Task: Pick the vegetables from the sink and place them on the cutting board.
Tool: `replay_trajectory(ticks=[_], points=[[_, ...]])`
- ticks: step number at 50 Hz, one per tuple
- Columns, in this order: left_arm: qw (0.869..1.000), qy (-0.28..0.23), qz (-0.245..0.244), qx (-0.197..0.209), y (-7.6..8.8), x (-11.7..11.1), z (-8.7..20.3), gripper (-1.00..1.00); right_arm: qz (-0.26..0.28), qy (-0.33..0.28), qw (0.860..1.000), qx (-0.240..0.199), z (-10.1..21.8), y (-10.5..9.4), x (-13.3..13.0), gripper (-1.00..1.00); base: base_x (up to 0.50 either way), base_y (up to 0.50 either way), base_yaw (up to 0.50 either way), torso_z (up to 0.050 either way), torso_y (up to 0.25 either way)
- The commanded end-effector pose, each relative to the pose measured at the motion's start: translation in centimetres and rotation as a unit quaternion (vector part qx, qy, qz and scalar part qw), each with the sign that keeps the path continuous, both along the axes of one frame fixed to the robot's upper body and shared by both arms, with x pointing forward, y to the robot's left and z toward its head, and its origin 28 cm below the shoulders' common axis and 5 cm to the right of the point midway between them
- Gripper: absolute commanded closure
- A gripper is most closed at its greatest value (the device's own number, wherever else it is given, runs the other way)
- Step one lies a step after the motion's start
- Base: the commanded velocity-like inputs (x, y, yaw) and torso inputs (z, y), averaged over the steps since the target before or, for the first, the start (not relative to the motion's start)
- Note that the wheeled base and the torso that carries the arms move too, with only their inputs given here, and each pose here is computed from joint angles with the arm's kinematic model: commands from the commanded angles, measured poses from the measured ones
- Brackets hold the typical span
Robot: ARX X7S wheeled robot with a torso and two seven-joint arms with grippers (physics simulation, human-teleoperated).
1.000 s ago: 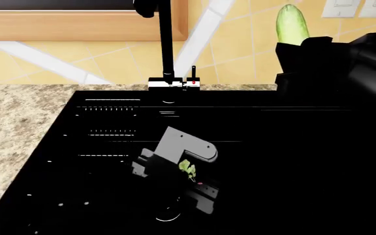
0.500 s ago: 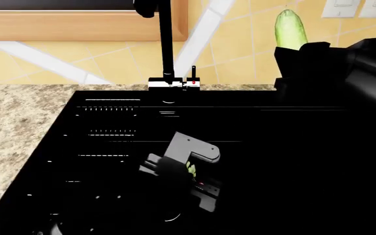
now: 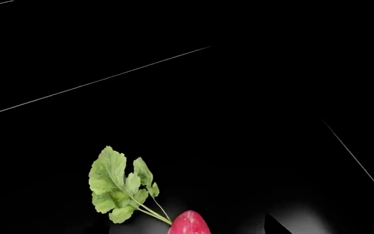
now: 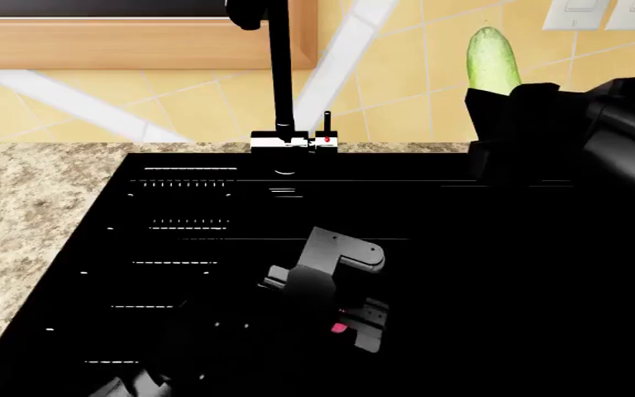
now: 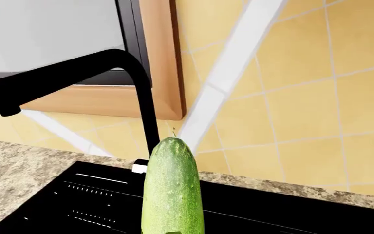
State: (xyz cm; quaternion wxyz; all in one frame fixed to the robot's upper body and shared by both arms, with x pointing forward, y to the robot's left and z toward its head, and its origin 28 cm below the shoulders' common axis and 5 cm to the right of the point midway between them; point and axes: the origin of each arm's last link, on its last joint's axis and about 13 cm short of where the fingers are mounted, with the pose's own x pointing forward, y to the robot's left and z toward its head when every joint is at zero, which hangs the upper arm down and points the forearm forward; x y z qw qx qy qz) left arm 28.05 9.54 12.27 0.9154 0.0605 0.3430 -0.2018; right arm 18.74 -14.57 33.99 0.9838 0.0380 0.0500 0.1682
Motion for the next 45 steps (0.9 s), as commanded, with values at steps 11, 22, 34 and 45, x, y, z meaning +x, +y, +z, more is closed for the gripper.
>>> replay_trajectory(ticks=[11,22,34,45], points=[[0.999,0.025,0.026,0.004,-0.9,1.2,-2.1,-1.00,0.000,0.000,1.000,0.004,-0.4,-0.2,0.2,1.00,0.00,0.00,0.00,0.000,0.000],[0.998,0.048,0.034,0.003,-1.4,0.9,-3.7,-1.00,0.001,0.001,1.000,0.008,-0.7,-0.4,0.0,1.00,0.00,0.00,0.00,0.000,0.000],[0.997,0.065,0.047,0.002,-1.6,1.2,-5.1,-1.00,0.001,0.004,1.000,0.014,-1.2,-0.8,0.6,1.00,0.00,0.00,0.00,0.000,0.000],[0.996,0.072,0.057,0.007,-1.5,1.7,-6.0,-1.00,0.003,0.005,1.000,0.015,-1.3,-0.7,0.8,1.00,0.01,0.00,0.00,0.000,0.000]])
